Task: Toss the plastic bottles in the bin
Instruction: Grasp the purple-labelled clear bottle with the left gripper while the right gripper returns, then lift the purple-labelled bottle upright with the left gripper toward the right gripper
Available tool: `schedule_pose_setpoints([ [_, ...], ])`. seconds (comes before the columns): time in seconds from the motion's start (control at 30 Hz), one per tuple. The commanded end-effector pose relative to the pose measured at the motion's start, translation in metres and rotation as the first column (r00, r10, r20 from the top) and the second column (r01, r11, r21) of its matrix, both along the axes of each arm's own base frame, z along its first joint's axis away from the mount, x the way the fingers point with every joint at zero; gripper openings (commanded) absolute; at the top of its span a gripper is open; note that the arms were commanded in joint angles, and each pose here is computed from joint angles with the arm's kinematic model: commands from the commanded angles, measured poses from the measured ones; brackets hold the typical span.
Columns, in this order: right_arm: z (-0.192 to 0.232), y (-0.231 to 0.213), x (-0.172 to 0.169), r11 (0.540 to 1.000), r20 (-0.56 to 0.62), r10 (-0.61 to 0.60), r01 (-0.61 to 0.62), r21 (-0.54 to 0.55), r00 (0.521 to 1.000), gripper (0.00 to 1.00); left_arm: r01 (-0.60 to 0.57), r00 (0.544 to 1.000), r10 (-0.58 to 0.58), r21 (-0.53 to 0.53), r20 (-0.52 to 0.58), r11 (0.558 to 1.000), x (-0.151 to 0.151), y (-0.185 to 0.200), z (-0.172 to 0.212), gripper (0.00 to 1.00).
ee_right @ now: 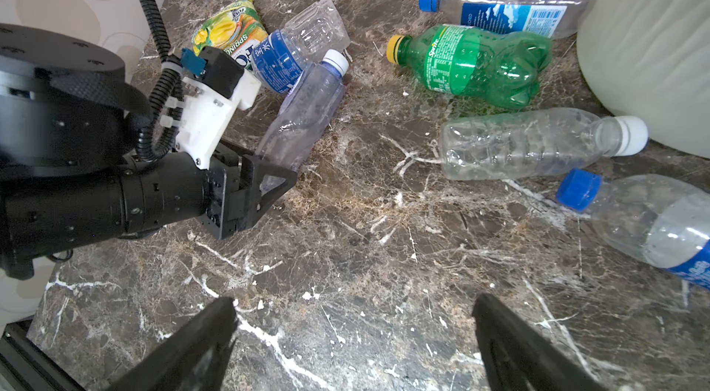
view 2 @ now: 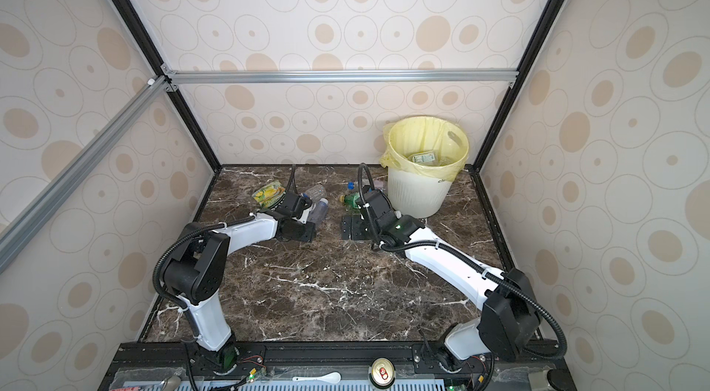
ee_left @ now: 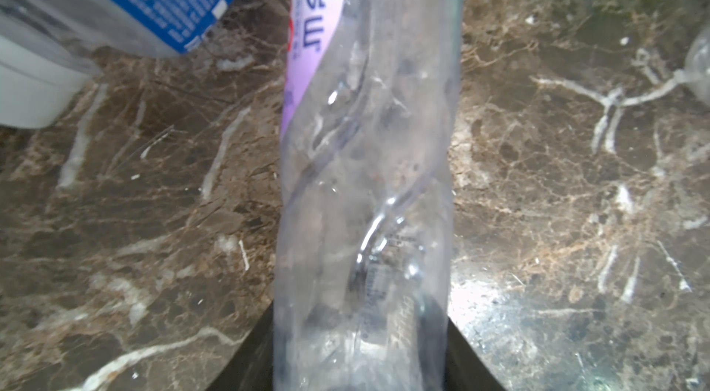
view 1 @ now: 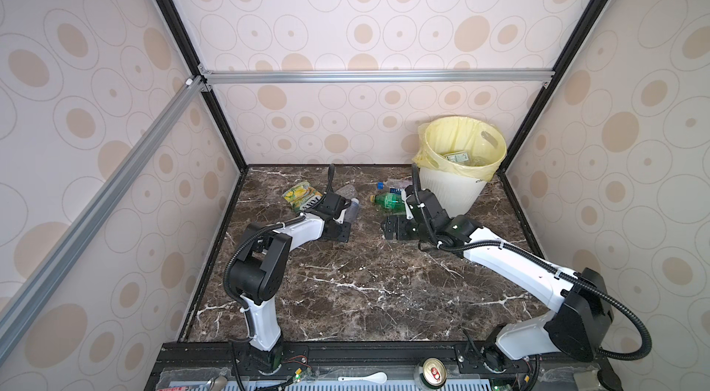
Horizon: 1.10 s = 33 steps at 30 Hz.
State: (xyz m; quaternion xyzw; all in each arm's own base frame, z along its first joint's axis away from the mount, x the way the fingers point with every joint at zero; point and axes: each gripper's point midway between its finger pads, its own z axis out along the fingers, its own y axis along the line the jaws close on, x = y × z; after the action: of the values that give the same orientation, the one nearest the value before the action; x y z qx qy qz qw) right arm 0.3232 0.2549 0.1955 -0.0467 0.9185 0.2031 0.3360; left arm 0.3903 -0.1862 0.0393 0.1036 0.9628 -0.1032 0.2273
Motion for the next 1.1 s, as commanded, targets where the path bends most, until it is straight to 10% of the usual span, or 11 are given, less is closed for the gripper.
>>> schedule_pose_setpoints([
  [0.0,-0.005,-0.003,0.001,0.998,-0.041,-0.043,0.045,0.037,0.998,1.00,0.035,0.998,-0.032,-0.074,0.052,0.997,-0.001,-0.016,0.026,0.49],
  [0.5,0.024,0.005,0.023,0.963,-0.080,-0.105,0.122,0.240,0.991,1.00,0.242,0.956,-0.150,-0.383,0.254,0.892,-0.040,-0.080,0.125,0.48],
  [1.07,0.049,0.019,0.053,0.933,-0.055,-0.093,0.107,0.344,0.994,0.89,0.382,0.901,-0.216,-0.455,0.375,0.804,-0.074,-0.123,0.177,0.50],
])
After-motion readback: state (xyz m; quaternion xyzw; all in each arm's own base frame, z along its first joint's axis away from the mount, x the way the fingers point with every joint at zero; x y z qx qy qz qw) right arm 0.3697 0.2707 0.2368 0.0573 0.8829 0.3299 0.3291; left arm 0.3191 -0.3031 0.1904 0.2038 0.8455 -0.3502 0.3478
